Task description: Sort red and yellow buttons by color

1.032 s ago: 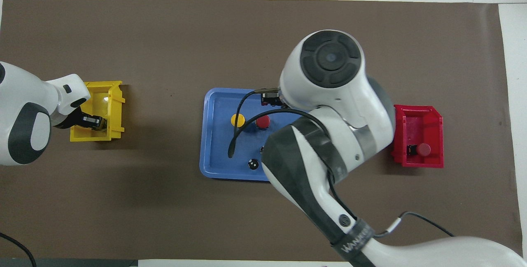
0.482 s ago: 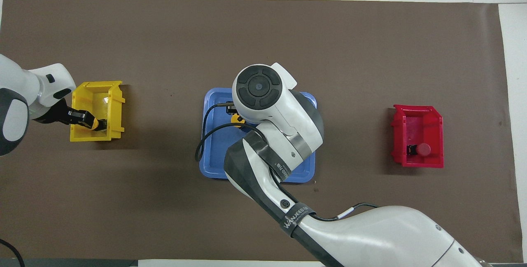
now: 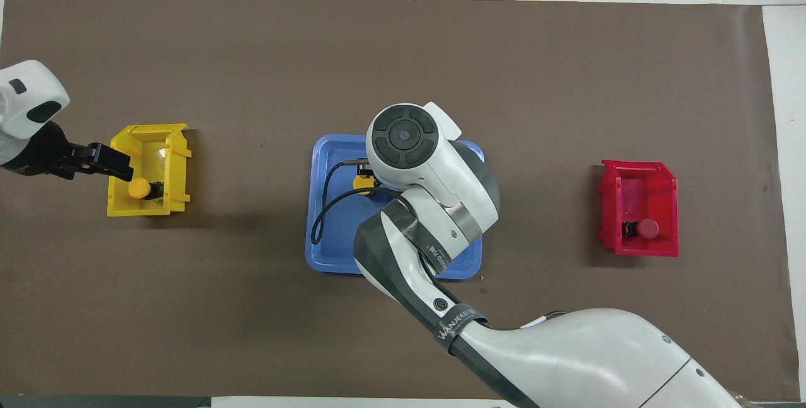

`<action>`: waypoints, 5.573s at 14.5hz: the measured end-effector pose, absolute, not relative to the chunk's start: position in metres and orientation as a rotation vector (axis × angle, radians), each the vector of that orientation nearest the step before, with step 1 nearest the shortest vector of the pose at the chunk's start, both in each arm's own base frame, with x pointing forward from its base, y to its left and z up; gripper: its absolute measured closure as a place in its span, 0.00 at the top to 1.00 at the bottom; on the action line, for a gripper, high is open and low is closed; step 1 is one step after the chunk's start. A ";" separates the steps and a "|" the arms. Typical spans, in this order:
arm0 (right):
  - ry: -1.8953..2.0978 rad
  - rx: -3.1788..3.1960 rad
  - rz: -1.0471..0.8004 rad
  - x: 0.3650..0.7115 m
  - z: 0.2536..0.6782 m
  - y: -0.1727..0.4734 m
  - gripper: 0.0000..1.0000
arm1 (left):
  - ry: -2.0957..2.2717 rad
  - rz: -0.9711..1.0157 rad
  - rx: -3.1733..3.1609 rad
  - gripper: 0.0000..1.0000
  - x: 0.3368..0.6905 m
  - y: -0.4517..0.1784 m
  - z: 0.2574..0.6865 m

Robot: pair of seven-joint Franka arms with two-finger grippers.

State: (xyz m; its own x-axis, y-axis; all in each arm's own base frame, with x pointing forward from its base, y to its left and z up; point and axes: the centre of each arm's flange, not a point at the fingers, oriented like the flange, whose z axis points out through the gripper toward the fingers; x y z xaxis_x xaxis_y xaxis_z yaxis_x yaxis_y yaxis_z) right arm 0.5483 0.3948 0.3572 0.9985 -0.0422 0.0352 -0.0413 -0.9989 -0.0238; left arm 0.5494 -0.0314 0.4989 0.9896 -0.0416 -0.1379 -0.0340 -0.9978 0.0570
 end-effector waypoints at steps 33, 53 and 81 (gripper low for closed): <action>-0.260 -3.148 0.022 0.552 0.432 -0.020 0.41 | 0.361 -0.036 3.108 0.87 0.495 -0.401 0.355; -0.316 -3.151 -0.063 0.506 0.347 -0.033 0.41 | 0.016 -0.146 3.178 0.41 0.606 -0.043 0.471; -0.029 -3.167 0.031 0.536 0.640 -0.041 1.00 | -0.019 0.098 3.168 0.75 0.599 -0.009 0.356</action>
